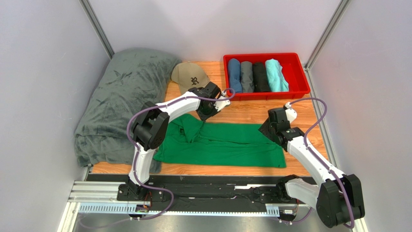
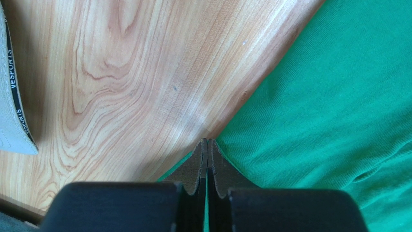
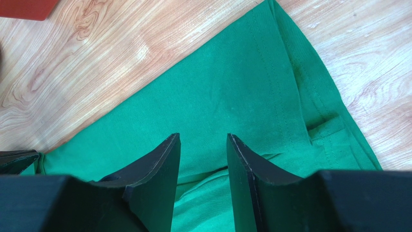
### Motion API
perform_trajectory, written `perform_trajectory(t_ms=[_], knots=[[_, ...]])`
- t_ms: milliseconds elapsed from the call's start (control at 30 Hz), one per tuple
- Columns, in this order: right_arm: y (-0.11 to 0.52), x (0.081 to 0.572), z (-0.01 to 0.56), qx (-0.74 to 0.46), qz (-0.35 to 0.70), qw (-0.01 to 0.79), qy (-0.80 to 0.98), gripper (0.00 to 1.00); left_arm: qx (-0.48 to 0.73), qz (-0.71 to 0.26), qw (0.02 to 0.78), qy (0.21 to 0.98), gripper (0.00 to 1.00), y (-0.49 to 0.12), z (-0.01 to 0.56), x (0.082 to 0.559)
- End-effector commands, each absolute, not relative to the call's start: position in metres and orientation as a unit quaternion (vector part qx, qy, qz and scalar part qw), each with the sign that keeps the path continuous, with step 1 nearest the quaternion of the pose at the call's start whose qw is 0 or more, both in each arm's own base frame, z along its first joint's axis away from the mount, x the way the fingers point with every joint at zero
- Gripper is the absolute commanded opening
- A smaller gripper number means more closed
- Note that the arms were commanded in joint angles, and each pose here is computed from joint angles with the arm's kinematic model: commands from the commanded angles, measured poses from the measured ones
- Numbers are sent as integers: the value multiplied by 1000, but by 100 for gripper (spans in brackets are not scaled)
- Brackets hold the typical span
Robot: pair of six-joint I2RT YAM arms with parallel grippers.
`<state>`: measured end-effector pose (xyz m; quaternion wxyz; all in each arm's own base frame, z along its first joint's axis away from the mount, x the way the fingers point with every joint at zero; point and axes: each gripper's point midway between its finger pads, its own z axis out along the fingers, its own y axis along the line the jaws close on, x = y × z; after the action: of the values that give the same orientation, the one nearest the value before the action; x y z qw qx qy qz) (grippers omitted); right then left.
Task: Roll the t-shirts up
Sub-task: Fold the T-shirt at the center of the board.
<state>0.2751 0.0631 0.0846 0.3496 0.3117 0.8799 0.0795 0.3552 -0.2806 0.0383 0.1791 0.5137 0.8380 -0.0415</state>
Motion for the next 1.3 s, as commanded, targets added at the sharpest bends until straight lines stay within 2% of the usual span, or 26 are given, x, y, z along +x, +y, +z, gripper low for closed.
perform_trajectory(t_ms=[0,300,733,900,967,1033,1100,1133,1267], knots=[[61,279,92,309,85,367,873,44,516,-44,221,826,0,-284,74,357],[63,279,97,309,93,371,871,44,507,-35,241,827,0,-259,110,342],[82,280,111,310,149,371,863,43,495,-2,225,839,0,-191,120,301],[97,286,117,299,164,374,863,43,486,1,240,840,0,-179,130,300],[99,290,116,299,160,370,865,43,482,-20,247,840,14,-193,140,307],[98,291,115,299,154,368,867,43,480,-46,233,844,28,-212,136,313],[95,289,118,299,148,373,866,43,490,-49,213,844,38,-227,121,315],[90,287,117,303,137,375,865,43,494,-51,217,841,46,-236,122,319],[77,279,126,311,119,393,857,44,504,-53,196,839,50,-264,95,326]])
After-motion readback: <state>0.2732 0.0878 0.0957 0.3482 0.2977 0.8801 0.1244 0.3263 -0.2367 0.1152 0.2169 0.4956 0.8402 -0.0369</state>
